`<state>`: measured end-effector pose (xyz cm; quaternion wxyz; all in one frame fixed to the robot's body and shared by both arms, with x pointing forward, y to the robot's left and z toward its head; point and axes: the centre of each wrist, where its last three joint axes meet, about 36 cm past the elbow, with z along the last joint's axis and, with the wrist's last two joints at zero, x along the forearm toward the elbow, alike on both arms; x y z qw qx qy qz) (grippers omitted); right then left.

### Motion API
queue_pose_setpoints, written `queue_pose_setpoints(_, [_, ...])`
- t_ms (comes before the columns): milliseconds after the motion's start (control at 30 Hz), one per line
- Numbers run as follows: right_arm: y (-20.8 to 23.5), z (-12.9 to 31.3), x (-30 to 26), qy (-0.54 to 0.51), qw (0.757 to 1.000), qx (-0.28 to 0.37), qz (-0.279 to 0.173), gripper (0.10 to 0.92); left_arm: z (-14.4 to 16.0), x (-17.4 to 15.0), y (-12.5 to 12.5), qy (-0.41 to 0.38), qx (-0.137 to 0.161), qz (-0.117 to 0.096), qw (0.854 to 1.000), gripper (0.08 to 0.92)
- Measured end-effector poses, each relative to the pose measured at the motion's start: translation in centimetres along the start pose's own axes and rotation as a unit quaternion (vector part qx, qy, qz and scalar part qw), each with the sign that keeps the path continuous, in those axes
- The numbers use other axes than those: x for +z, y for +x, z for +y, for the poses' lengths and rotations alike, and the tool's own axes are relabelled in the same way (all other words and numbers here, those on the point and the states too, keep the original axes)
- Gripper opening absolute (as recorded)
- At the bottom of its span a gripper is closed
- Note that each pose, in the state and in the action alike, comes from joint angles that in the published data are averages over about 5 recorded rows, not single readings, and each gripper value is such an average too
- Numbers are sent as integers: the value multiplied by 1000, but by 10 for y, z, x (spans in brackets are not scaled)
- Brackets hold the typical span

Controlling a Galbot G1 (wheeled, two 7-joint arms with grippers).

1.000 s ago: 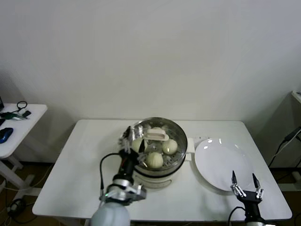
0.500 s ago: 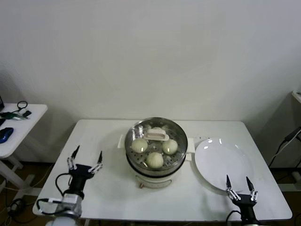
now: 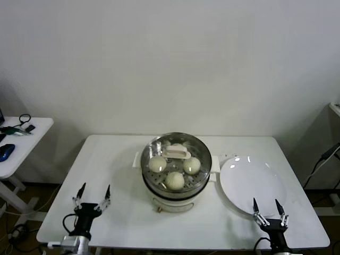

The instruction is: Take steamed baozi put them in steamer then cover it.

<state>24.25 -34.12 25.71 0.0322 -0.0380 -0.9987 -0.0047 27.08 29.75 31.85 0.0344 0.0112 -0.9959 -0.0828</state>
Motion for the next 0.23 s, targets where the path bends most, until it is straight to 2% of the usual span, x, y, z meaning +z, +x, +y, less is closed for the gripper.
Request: queue_pose_setpoints(233, [0,0,0,0,1000,-2,0,823,0,10,5,15,-1,-9,1000,823])
